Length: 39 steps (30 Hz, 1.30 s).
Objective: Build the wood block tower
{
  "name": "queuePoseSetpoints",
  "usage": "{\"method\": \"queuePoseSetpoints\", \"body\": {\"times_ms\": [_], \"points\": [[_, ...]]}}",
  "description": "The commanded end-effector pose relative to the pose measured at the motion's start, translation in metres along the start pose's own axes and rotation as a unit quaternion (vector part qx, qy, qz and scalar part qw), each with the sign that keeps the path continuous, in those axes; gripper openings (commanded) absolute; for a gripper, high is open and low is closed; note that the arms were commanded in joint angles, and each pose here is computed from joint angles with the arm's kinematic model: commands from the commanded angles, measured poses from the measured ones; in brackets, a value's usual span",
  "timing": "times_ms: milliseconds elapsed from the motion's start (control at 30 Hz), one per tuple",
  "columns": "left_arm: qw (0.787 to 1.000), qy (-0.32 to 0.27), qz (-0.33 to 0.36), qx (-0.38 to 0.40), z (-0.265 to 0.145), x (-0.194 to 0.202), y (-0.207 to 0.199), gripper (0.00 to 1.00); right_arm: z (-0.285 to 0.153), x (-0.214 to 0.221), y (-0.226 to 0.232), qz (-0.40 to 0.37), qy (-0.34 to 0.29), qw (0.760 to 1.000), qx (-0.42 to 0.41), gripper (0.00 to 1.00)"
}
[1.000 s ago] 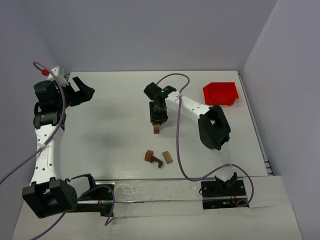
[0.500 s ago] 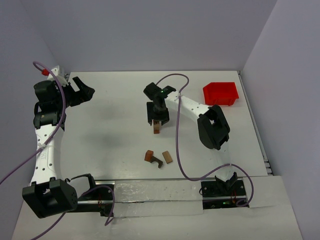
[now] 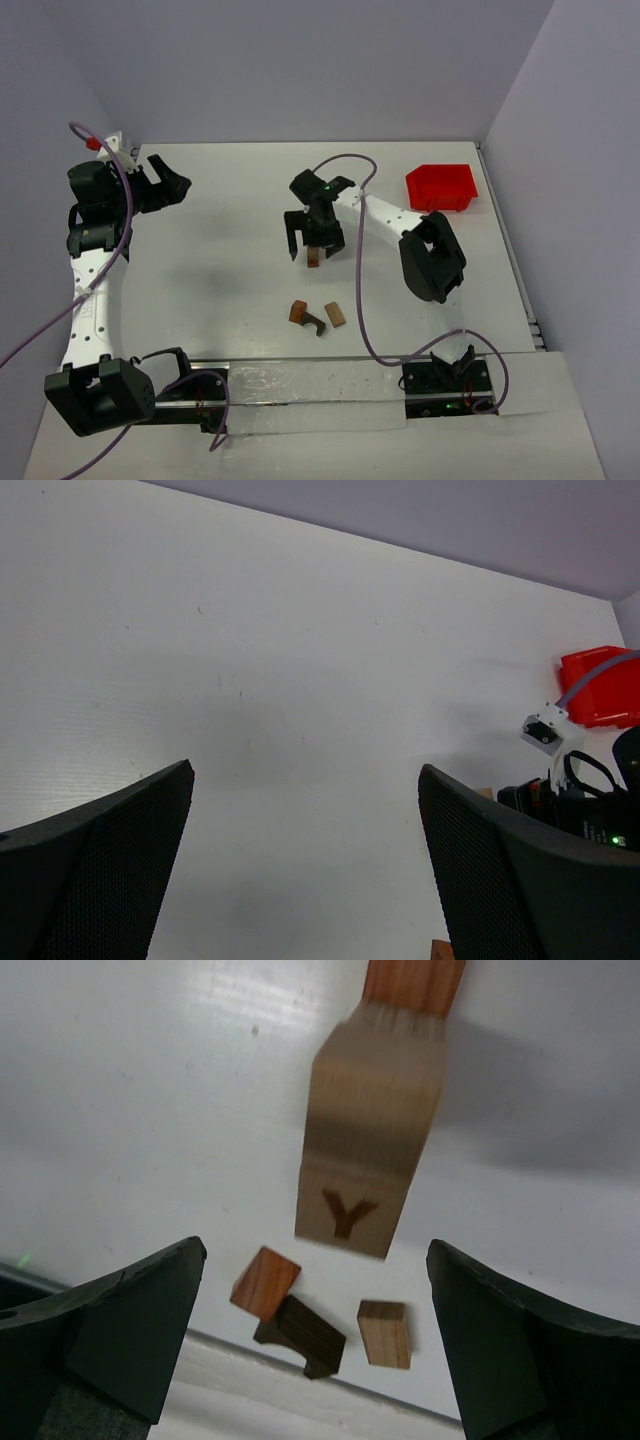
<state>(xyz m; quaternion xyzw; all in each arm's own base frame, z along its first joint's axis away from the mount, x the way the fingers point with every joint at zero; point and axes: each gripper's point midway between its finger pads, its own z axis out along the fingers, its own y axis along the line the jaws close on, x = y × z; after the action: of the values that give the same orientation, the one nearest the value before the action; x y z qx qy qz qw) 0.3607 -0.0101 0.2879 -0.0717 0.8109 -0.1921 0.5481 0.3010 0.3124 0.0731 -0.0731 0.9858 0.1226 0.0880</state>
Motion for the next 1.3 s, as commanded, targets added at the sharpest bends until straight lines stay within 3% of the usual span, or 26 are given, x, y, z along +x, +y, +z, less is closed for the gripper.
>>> {"method": "queuePoseSetpoints", "body": {"times_ms": [0,300,467,767,1267], "points": [[0.997,-0.01,0.049,0.052,-0.012,-0.013,-0.022,0.99,-0.053,0.014,0.032,-0.083,-0.032,0.992,-0.085,1.0],[0.977,0.004,0.125,0.172,-0.042,0.006,-0.064,0.99,-0.099,0.07,0.019,-0.247,-0.029,0.956,-0.156,0.99],[0.966,0.029,0.157,0.204,-0.048,0.029,-0.067,0.99,-0.104,0.101,0.011,-0.329,-0.006,0.923,-0.201,0.86],[0.956,0.051,0.19,0.217,-0.06,0.054,-0.067,0.95,-0.08,0.115,0.016,-0.354,-0.008,0.911,-0.213,0.64],[0.953,0.063,0.192,0.226,-0.062,0.061,-0.068,0.94,-0.054,0.134,0.026,-0.389,-0.004,0.903,-0.184,0.57]]}}
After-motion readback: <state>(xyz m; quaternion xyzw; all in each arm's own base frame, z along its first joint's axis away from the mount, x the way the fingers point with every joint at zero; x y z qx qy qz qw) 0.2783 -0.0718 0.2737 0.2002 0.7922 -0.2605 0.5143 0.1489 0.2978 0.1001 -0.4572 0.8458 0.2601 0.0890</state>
